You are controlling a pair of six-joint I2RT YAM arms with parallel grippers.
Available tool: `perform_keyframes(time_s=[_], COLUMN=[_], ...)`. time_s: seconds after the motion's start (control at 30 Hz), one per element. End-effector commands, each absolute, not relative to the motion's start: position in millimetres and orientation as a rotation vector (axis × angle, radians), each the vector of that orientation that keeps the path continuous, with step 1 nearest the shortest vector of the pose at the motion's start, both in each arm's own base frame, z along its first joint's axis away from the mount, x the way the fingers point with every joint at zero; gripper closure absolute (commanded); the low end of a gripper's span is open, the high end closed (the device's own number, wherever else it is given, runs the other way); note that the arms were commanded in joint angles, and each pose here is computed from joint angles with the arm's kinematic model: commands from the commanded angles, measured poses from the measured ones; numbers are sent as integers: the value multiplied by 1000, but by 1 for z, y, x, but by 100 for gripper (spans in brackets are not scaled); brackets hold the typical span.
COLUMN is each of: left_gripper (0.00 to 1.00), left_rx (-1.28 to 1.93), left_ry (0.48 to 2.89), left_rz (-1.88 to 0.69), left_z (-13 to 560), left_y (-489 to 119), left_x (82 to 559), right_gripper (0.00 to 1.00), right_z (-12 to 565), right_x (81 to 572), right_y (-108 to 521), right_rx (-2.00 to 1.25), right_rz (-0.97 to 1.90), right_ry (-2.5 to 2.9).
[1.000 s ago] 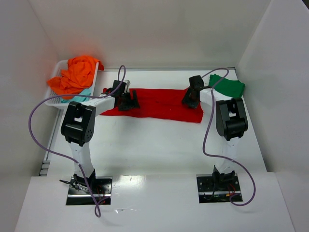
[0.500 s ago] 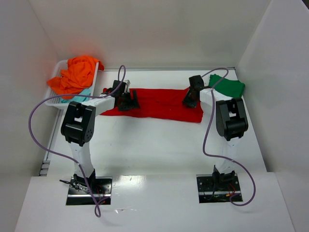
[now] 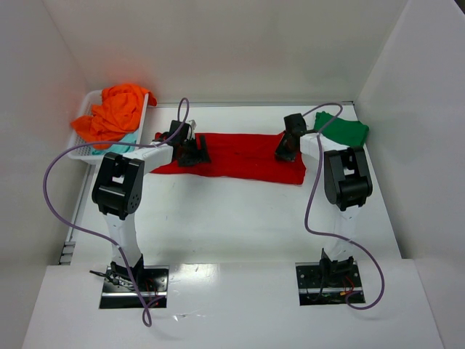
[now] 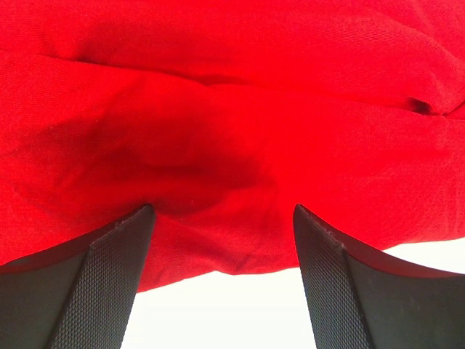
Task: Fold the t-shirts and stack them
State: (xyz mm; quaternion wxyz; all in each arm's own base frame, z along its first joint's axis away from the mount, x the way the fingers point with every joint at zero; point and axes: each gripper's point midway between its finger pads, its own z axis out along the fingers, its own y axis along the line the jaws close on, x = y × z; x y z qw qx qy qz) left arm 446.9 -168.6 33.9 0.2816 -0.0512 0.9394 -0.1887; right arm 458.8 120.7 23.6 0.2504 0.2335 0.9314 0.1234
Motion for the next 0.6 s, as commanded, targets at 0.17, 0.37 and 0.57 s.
perform_keyframes(time_s=[0.17,0.37,0.57], left_gripper=[15,15,15], left_rx=[-170,-170,-172], left_ry=[2659,2659,2668], left_rz=[-467,-467,-464], left_z=[-8,-8,-12], left_y=[-164,-164,-164], left_x=[422,422,421], right_gripper=[97,99,99], right_z=[54,70,72], right_x=[491,511,539], right_y=[128,138,154], right_rx=[602,564,520], right_rz=[356,420,466], right_ry=[2436,2402,2374])
